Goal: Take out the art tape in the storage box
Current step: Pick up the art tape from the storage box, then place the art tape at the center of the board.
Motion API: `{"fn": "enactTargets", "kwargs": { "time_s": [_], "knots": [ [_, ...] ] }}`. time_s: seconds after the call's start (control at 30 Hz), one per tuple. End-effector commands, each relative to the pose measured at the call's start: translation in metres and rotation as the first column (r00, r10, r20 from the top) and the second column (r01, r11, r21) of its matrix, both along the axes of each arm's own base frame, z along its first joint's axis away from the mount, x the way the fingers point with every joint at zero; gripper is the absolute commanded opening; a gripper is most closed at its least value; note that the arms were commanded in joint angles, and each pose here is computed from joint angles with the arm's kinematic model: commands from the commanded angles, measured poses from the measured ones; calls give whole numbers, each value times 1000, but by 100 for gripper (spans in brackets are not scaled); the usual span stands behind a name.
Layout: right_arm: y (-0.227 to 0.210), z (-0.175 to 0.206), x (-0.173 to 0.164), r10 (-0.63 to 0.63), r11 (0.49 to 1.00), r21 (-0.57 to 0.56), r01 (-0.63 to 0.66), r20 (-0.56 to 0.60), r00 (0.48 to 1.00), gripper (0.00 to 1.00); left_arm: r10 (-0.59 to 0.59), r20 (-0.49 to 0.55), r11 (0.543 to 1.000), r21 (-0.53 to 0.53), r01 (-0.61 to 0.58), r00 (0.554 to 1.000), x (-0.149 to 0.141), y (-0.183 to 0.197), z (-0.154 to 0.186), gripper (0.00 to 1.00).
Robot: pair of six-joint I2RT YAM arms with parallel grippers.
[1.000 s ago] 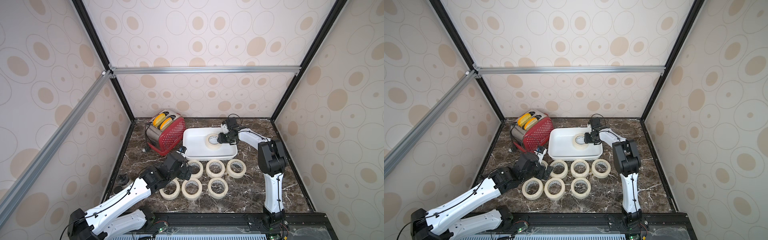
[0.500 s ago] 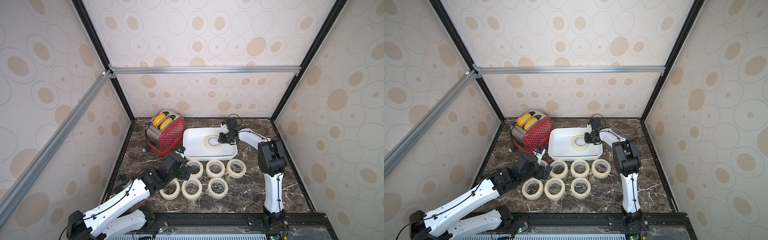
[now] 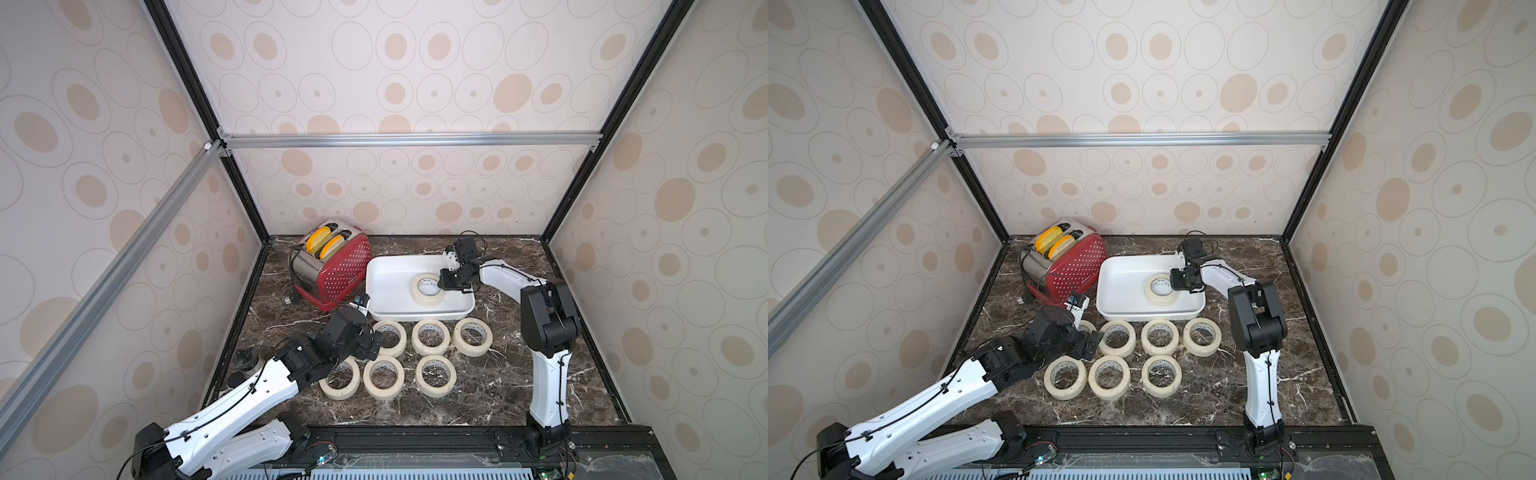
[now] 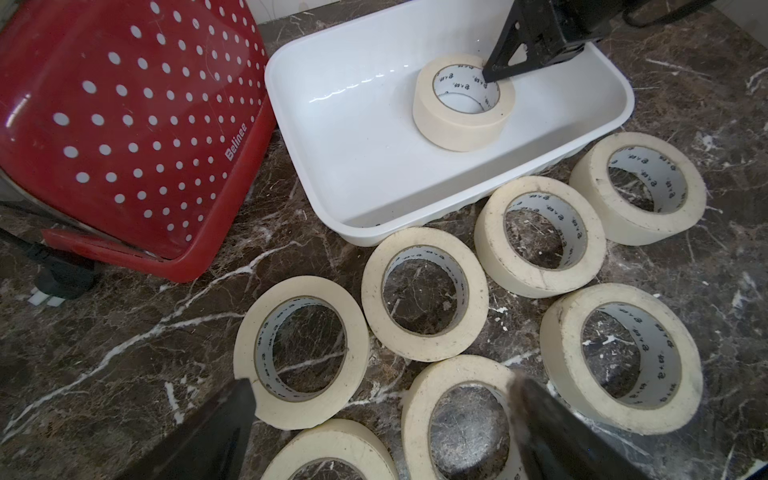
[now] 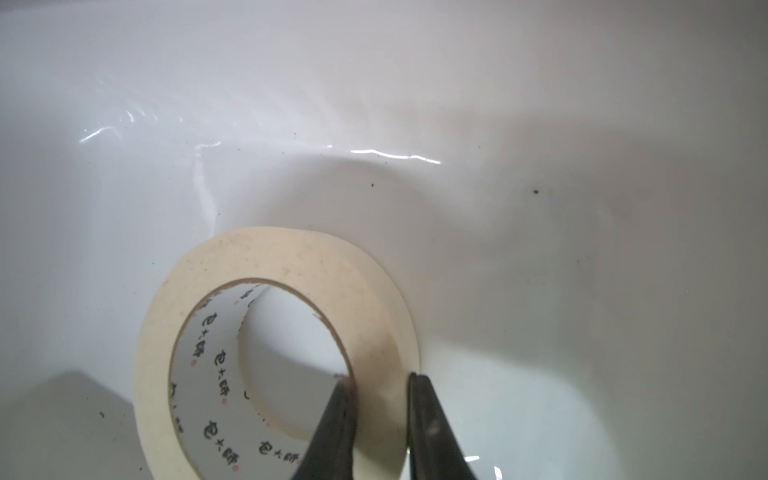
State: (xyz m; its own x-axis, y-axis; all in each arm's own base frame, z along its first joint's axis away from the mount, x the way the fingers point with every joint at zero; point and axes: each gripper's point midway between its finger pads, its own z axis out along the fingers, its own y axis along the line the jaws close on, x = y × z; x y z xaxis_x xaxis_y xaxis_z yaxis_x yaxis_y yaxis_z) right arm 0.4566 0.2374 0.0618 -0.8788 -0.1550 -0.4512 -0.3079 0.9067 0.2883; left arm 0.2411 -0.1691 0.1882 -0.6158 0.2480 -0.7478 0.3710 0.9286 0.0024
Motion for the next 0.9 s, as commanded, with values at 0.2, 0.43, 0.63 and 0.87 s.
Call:
{"fn": "enactTargets", "kwargs": {
  "time_s": [0.2, 0.43, 0.63, 0.87],
  "knots": [
    [-1, 61, -15, 8, 997, 78, -16, 100, 995, 19, 37, 21, 999, -6, -37, 999, 2, 7, 6, 99],
    [-8, 83, -41, 22, 994, 103, -36, 131, 991, 19, 47, 33, 999, -12, -47, 998, 5, 7, 9, 99],
    [-21, 96, -70, 35, 995, 90, -48, 143, 989, 20, 56, 48, 998, -22, -55, 997, 7, 8, 12, 99],
    [-38, 109, -106, 47, 995, 76, -59, 157, 987, 19, 63, 60, 998, -35, -61, 996, 9, 7, 13, 99]
  ]
}}
